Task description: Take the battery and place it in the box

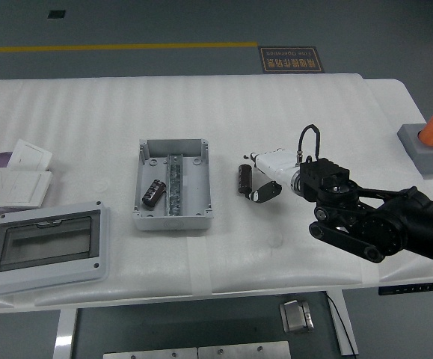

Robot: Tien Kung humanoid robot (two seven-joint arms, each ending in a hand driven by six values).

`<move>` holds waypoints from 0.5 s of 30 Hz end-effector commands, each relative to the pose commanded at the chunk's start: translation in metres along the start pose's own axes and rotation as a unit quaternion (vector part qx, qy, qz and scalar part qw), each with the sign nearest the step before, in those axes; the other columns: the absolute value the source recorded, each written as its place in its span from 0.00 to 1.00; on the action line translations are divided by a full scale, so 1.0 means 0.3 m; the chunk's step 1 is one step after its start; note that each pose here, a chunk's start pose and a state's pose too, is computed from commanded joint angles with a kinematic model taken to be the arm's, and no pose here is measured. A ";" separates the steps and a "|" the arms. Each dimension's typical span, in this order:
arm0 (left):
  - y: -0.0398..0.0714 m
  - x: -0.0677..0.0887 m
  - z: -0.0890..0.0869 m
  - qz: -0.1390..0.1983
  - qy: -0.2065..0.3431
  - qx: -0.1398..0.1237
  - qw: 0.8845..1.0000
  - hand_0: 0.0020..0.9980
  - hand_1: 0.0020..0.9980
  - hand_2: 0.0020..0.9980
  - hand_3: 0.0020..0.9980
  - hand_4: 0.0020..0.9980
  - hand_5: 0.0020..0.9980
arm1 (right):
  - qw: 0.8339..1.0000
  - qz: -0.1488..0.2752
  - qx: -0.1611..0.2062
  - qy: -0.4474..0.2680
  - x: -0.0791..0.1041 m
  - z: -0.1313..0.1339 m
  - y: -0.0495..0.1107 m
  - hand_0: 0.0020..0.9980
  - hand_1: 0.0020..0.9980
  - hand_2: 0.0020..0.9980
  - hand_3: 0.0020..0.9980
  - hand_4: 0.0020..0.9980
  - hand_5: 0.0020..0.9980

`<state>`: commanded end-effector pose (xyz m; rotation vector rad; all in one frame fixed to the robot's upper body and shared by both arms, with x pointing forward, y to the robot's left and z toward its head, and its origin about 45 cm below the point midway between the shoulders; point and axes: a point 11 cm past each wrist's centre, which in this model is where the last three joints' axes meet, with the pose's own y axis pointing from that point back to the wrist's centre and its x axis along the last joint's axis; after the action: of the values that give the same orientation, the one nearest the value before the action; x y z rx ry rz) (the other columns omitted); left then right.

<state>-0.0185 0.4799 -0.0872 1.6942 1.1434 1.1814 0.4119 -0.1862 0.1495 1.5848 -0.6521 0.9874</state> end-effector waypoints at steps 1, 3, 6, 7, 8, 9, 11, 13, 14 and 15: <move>0.000 0.000 0.001 0.000 0.000 0.000 1.000 0.67 0.68 0.54 0.56 0.46 0.37 | 1.000 0.001 0.001 0.000 0.000 -0.002 0.000 0.94 0.81 0.77 0.85 0.71 0.43; 0.001 0.001 0.002 0.001 0.000 -0.001 1.000 0.67 0.68 0.54 0.56 0.46 0.37 | 1.000 0.002 0.002 0.000 -0.001 -0.004 -0.001 0.94 0.81 0.77 0.85 0.71 0.43; 0.001 0.003 0.004 0.001 0.001 -0.002 1.000 0.67 0.68 0.54 0.56 0.46 0.37 | 1.000 0.002 0.004 0.000 -0.005 -0.003 -0.001 0.91 0.76 0.72 0.71 0.54 0.35; 0.001 0.003 0.005 0.001 0.000 -0.002 1.000 0.67 0.68 0.54 0.56 0.46 0.37 | 1.000 0.002 0.004 0.001 -0.008 -0.002 0.000 0.91 0.76 0.72 0.71 0.54 0.35; 0.002 0.003 0.005 0.001 0.001 -0.002 1.000 0.67 0.68 0.54 0.56 0.46 0.37 | 1.000 0.001 0.004 0.002 -0.010 0.001 0.001 0.91 0.76 0.72 0.71 0.54 0.35; 0.002 0.003 0.006 0.001 0.001 -0.002 1.000 0.67 0.68 0.54 0.56 0.46 0.37 | 1.000 0.001 0.003 0.003 -0.012 0.003 0.002 0.91 0.76 0.72 0.71 0.54 0.35; 0.002 0.004 0.006 0.002 0.001 -0.002 1.000 0.67 0.68 0.54 0.56 0.46 0.37 | 1.000 0.001 0.003 0.004 -0.014 0.008 0.004 0.91 0.76 0.72 0.71 0.54 0.35; 0.002 0.005 0.006 0.002 0.001 -0.003 1.000 0.67 0.68 0.54 0.56 0.46 0.37 | 1.000 0.002 0.003 0.004 -0.016 0.011 0.005 0.89 0.75 0.70 0.70 0.51 0.34; 0.002 0.005 0.007 0.003 0.002 -0.003 1.000 0.67 0.68 0.54 0.56 0.46 0.37 | 1.000 0.002 0.003 0.004 -0.016 0.013 0.005 0.89 0.75 0.70 0.70 0.51 0.34; 0.002 0.005 0.007 0.003 0.002 -0.003 1.000 0.67 0.68 0.54 0.56 0.46 0.37 | 1.000 0.004 0.003 0.004 -0.015 0.014 0.005 0.89 0.75 0.70 0.70 0.51 0.34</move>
<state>-0.0161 0.4810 -0.0868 1.6918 1.1370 1.1911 0.4093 -0.1910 0.1462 1.5842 -0.6502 1.0015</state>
